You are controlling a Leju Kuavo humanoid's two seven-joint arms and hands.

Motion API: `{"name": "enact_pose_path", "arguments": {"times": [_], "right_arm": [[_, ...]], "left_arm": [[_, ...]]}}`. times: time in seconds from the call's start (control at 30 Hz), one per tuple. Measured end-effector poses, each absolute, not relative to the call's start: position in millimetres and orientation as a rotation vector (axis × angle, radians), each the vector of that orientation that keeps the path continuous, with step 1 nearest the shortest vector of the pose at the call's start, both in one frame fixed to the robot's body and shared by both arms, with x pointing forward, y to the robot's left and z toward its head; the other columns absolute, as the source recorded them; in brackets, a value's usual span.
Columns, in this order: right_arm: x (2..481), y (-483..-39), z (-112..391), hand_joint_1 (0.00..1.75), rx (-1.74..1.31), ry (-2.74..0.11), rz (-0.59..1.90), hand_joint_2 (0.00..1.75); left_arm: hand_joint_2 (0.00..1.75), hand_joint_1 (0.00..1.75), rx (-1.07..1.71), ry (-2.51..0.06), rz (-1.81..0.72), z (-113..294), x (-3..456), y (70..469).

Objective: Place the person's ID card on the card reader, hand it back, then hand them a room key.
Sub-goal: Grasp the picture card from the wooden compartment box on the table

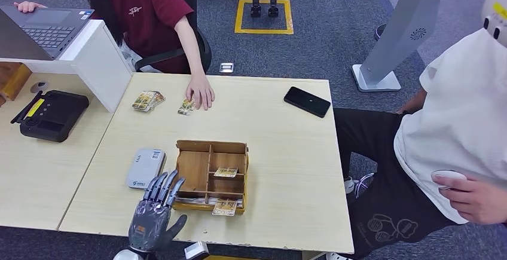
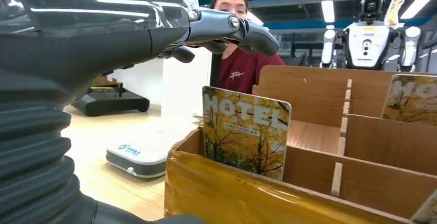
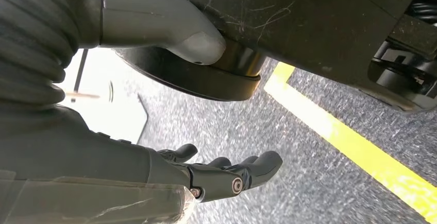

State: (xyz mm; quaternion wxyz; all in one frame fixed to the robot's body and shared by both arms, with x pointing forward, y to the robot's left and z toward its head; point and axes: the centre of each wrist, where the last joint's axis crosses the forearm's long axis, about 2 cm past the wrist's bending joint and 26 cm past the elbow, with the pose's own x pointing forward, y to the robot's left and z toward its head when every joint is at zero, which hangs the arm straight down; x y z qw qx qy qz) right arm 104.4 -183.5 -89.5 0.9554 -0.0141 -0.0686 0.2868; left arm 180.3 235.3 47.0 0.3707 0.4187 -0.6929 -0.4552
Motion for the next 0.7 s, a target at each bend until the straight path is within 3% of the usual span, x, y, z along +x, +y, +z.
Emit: {"name": "enact_pose_path", "arguments": {"times": [0.7], "right_arm": [[99.5, -190.5, -92.0, 0.0, -0.02, -0.107, 0.364, 1.75]], "left_arm": [[1.75, 0.0, 1.036, -1.768, -1.109, 46.4, 170.6, 233.9]]}}
